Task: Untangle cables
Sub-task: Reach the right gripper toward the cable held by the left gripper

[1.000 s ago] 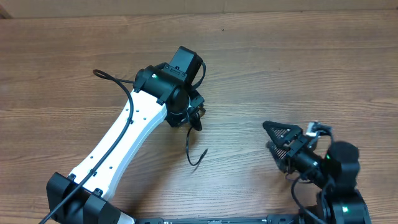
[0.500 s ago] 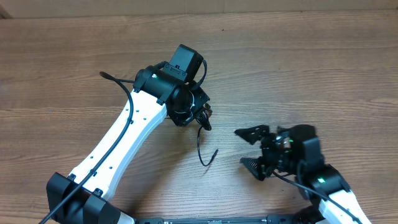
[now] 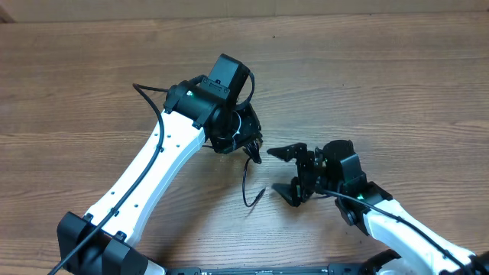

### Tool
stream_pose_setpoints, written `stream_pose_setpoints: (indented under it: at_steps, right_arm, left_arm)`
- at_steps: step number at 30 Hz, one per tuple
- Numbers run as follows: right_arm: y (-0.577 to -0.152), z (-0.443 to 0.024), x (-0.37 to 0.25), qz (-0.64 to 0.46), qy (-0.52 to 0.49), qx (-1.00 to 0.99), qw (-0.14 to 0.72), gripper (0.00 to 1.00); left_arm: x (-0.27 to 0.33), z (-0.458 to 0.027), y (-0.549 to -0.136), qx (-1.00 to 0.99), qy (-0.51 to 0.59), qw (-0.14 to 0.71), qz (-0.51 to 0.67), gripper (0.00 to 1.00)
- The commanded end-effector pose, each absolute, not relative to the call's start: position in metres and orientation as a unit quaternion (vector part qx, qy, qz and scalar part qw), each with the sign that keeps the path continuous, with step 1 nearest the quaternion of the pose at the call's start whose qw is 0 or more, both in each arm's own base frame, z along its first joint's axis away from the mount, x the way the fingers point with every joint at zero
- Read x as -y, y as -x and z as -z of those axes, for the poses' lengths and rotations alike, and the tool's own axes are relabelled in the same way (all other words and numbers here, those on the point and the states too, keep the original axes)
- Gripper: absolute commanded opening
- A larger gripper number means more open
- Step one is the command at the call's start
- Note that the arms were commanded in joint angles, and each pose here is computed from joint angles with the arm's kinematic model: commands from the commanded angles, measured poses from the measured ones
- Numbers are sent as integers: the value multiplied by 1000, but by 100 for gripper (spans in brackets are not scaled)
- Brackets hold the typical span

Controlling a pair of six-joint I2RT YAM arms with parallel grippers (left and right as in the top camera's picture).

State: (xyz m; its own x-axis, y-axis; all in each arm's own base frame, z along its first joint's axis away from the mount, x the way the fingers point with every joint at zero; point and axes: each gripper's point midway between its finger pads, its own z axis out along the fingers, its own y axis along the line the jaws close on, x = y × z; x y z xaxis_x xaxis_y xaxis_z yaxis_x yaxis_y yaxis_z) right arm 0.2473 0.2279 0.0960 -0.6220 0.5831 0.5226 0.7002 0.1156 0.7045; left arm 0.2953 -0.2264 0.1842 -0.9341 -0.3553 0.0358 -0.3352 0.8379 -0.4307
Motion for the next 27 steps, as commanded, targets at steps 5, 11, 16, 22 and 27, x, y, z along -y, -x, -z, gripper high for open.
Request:
stream_pose_setpoints:
  at_steps: [5,11,16,22,27]
  right_arm:
    - [-247,-134,-258,570,412,706,89,82]
    - [-252,-127,-262,554,469,684,74,81]
    - [-268,-121,-252,544,517,660,30,78]
    - [-267,-87,-229,472,493,729,-57,87]
    - [-259,-70,-220,423,386,811,-117,90]
  left_arm:
    - [236,-202,-301,-954,151,46,254,4]
    - [238,-204,-304,-946,188,42,261,4]
    - [238,-204,-304,-945,194,41,261,4]
    - [205,-192,-315,-956,215,95,177,8]
    - [167,-183,-313,-961,234,125,78,47]
